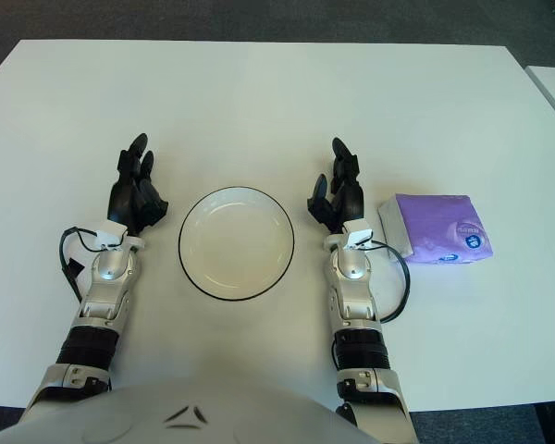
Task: Put the tissue paper into the plate.
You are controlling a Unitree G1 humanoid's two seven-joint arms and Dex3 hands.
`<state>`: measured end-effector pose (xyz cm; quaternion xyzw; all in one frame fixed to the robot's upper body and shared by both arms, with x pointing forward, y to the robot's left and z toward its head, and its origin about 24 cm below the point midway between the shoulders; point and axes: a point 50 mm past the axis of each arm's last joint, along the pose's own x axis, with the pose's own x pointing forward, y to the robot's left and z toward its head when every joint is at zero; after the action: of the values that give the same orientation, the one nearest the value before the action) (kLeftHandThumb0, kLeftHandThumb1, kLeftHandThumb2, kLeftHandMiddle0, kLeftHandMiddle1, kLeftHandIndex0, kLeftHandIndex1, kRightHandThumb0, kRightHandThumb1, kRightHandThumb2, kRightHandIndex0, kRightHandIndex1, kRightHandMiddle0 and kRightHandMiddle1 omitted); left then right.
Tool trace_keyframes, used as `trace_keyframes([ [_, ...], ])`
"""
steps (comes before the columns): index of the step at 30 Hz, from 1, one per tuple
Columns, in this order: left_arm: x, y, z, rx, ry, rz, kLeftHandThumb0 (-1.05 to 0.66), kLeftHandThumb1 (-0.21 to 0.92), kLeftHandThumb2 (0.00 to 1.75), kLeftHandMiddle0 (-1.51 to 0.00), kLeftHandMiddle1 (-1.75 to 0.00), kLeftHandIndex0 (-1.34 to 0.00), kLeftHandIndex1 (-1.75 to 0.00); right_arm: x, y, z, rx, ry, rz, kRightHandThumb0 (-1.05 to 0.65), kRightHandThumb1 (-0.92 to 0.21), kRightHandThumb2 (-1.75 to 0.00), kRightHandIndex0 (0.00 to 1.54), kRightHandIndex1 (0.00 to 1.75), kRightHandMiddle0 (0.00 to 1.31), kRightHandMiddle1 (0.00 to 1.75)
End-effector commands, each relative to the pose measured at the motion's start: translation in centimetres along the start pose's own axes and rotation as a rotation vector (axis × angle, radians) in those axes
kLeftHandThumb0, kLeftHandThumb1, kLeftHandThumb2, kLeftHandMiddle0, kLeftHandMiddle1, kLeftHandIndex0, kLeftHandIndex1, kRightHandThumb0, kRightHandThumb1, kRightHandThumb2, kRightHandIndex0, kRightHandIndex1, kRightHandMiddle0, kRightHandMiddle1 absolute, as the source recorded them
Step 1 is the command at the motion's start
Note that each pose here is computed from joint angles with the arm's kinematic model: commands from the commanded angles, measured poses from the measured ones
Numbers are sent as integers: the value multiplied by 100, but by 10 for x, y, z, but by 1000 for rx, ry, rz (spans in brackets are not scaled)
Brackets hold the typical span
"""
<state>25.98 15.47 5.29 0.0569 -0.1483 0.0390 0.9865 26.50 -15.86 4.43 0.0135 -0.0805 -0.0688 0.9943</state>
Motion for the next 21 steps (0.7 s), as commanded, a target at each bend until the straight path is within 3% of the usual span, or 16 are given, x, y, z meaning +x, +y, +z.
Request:
trace_keyframes([
  [1,-25,-1,-28,17,161,-1,-84,92,116,-27,0,0,-47,-46,-14,-63,-53,396,-28,-70,-92,-86,16,1,0,38],
  [5,-25,-1,-29,16,160,0,-84,92,116,-27,0,0,-47,-45,-14,-53,-54,361,-30,-69,-92,-87,16,1,0,39],
  [15,-22,-4,-30,14,165,3,-83,92,116,-28,-1,0,-48,-47,-31,5,-78,167,-18,-67,-92,-91,20,2,0,44],
  [21,-21,-6,-30,14,171,4,-83,92,115,-28,0,0,-47,-31,-40,39,-173,-47,-23,-64,-92,-90,21,2,0,47],
])
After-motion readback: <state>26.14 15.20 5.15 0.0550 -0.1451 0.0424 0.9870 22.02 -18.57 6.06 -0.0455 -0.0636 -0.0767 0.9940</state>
